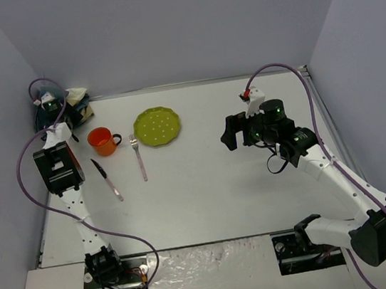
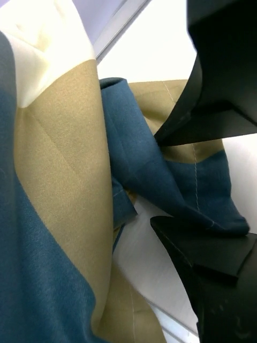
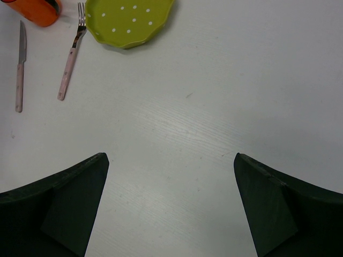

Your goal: Set the dinner table for one person

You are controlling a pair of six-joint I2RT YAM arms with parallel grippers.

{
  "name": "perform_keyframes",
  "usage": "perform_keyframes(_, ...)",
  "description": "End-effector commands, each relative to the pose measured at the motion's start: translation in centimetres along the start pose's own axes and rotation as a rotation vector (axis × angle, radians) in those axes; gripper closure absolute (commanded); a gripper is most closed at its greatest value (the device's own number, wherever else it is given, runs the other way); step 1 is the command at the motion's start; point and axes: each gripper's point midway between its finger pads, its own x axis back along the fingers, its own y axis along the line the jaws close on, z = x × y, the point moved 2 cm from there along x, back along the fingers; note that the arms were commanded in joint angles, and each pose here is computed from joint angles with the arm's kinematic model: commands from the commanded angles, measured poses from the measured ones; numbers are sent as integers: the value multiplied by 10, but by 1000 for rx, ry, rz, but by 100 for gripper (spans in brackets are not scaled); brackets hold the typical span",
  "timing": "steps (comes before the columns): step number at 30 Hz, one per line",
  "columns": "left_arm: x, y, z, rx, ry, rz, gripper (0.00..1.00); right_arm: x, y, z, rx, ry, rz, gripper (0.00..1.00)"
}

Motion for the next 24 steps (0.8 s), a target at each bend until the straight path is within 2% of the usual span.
perform_keyframes(1,15,-28,-60,3,-155,113,72,0,8,-17,3,-73,-28,0)
perform_keyframes(4,20,-34,-68,2,-170,139,98,1,10,-17,-2,-73,-36,0)
perform_keyframes(9,50,-53,-104,-12,-239,187,100,6,10,-22,3,-95,-31,0)
perform_keyframes(12,100,-80,-159,-34,-358,238,100,10,13,-28,7,-114,-38,0)
perform_keyframes(17,232,-145,-260,-55,-598,380,100,23,17,-43,37,-163,-48,0)
perform_keyframes(20,315,-181,-291,-58,-685,491,100,33,20,-52,48,-197,-54,0)
perform_keyframes(23,384,-219,-292,-58,-695,668,100,49,25,-60,65,-244,-68,0)
perform_keyframes(24,390,-224,-288,-67,-676,694,100,54,27,-63,69,-260,-70,0)
